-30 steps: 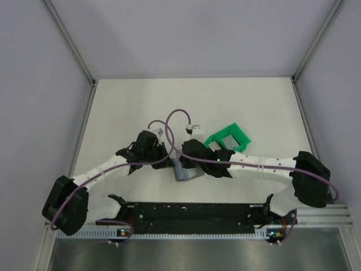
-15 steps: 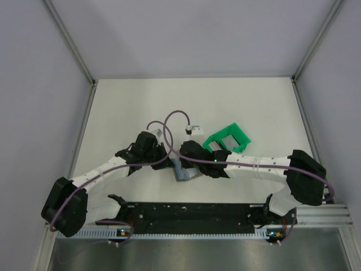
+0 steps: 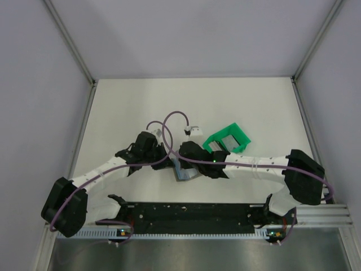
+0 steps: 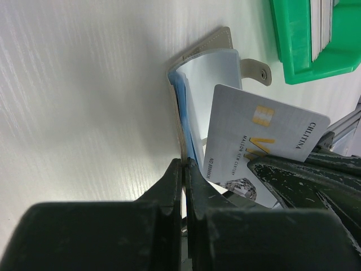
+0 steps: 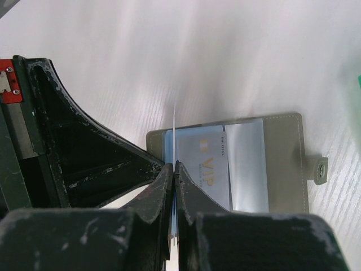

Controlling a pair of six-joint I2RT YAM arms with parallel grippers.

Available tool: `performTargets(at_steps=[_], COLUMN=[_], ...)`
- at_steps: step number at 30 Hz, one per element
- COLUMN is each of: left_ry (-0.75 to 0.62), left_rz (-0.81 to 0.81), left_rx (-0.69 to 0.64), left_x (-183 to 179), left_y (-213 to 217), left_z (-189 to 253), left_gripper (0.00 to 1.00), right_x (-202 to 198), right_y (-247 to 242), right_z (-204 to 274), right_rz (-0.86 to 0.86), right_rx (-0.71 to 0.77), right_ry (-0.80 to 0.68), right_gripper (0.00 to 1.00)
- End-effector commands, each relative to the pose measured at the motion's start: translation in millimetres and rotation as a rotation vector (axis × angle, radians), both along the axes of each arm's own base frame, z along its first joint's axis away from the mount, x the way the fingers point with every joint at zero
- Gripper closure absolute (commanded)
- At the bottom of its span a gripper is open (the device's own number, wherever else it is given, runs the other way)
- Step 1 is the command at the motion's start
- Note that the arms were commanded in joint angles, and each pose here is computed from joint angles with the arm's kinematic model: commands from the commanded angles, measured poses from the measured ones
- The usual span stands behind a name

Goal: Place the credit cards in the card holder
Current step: Insert the credit card into the card holder.

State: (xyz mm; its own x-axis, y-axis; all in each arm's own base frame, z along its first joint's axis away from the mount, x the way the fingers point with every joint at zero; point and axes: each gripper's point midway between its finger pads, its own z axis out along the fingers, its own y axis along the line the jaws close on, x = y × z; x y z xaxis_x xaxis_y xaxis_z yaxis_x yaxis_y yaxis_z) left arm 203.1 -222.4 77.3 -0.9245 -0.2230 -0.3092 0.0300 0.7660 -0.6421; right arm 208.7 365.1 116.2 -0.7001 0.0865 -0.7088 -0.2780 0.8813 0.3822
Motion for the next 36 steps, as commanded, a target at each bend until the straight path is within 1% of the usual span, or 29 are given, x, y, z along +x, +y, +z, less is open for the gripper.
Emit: performTargets(at_steps=[1, 11, 25, 36], left_ry=[-0.062, -0.061, -0.061, -0.059], left_rz=[0.012, 0.015, 0.014, 0.011], left_rx=[-0.043, -0.055, -0.045, -0.025], left_x=[9, 9, 9, 7], left_y=[-4, -5, -4, -1], left_z=[13, 14, 13, 9], left_gripper=[1.0, 1.0, 1.0, 1.0], right_x=[1, 1, 1, 9], right_y=[11, 10, 5, -15], right_z=[11, 6, 10, 21], right_rz=[0.005, 0.01, 0.004, -0.04], right_rx=[0.037, 0.003, -0.034, -0.097], right_ry=[-0.028, -0.033, -0.063, -0.121], right_gripper=[1.0, 1.0, 1.0, 1.0])
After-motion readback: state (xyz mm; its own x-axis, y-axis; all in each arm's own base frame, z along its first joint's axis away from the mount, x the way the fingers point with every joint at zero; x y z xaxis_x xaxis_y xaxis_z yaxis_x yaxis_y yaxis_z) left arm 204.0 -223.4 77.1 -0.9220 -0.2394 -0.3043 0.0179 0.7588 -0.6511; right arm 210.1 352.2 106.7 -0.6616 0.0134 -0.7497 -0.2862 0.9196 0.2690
